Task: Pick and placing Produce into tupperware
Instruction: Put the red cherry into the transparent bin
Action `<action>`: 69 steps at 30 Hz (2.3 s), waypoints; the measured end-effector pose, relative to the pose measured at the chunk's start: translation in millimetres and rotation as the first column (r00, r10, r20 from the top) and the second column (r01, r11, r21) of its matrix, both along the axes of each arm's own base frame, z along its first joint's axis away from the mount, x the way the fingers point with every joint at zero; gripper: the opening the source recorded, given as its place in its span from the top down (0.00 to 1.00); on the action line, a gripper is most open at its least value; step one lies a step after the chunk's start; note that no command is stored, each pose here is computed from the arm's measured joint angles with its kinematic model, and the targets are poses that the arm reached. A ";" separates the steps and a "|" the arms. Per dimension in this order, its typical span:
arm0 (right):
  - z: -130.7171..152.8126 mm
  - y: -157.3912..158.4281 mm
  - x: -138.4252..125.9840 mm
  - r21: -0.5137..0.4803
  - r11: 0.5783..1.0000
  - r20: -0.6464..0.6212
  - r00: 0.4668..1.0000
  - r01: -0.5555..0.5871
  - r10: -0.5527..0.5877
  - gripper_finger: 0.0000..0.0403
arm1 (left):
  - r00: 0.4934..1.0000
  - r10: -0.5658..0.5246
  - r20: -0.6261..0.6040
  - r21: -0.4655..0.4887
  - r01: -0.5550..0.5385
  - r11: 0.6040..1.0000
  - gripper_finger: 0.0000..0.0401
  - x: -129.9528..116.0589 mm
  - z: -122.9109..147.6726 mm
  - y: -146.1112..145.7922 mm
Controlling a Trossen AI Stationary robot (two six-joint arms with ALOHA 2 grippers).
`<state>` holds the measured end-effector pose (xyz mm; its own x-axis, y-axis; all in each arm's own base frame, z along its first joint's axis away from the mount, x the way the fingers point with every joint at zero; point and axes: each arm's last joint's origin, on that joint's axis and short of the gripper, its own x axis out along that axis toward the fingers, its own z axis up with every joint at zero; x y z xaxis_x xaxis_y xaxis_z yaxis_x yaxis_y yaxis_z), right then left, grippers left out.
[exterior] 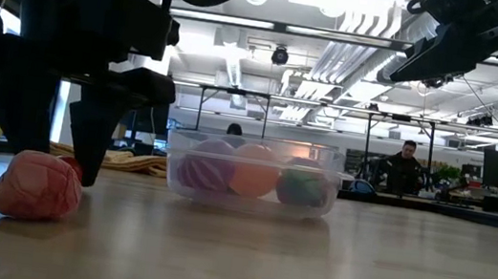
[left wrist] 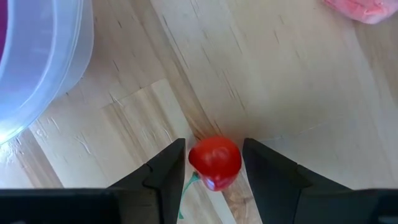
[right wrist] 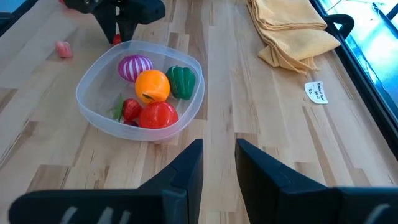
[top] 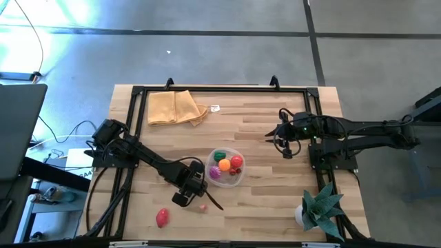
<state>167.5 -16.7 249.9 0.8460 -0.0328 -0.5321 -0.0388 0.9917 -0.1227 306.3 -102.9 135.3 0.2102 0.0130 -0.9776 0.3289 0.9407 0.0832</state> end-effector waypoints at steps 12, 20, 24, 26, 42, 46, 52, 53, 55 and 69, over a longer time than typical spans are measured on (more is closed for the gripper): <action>0.0 0.0 0.0 0.000 1.000 0.000 1.000 0.000 0.000 0.79 | 1.000 0.008 -0.007 -0.004 -0.008 1.000 0.72 -0.2 -0.2 0.9; 0.0 0.0 0.0 0.000 1.000 0.000 1.000 0.000 0.000 0.79 | 1.000 0.012 -0.009 -0.012 -0.012 1.000 0.71 0.7 -0.3 3.6; 0.0 0.0 0.0 0.000 1.000 0.000 1.000 0.000 0.000 0.79 | 1.000 0.012 -0.009 -0.011 -0.012 1.000 0.66 0.7 -0.5 3.7; 0.0 0.1 0.0 0.000 1.000 0.000 1.000 0.000 0.000 0.79 | 1.000 0.012 -0.009 -0.011 -0.012 1.000 0.66 0.7 -0.5 3.7; 0.0 0.0 0.0 0.000 1.000 0.000 1.000 0.000 0.000 0.79 | 0.999 0.014 -0.045 0.049 -0.012 0.999 0.69 3.6 12.0 4.0; 0.0 0.0 0.0 0.000 1.000 0.000 1.000 0.000 0.000 0.79 | 0.999 0.000 -0.042 0.106 0.005 0.994 0.70 10.0 32.2 4.1; 0.0 0.0 0.0 0.000 1.000 0.000 1.000 0.000 0.000 0.79 | 1.000 -0.009 0.005 0.160 0.008 0.987 0.74 26.1 70.0 14.5; 0.0 0.0 0.0 0.000 1.000 0.000 1.000 0.000 0.000 0.79 | 1.000 -0.013 0.006 0.170 0.012 0.985 0.74 28.6 76.0 17.5; 0.0 0.0 0.0 0.000 1.000 0.000 1.000 0.000 0.000 0.79 | 0.999 -0.032 0.021 0.176 0.028 0.984 0.73 34.6 88.8 23.1; 0.0 0.0 0.0 0.000 1.000 0.000 1.000 0.000 0.000 0.79 | 0.987 -0.076 0.143 0.171 0.051 0.984 0.74 66.0 113.5 77.5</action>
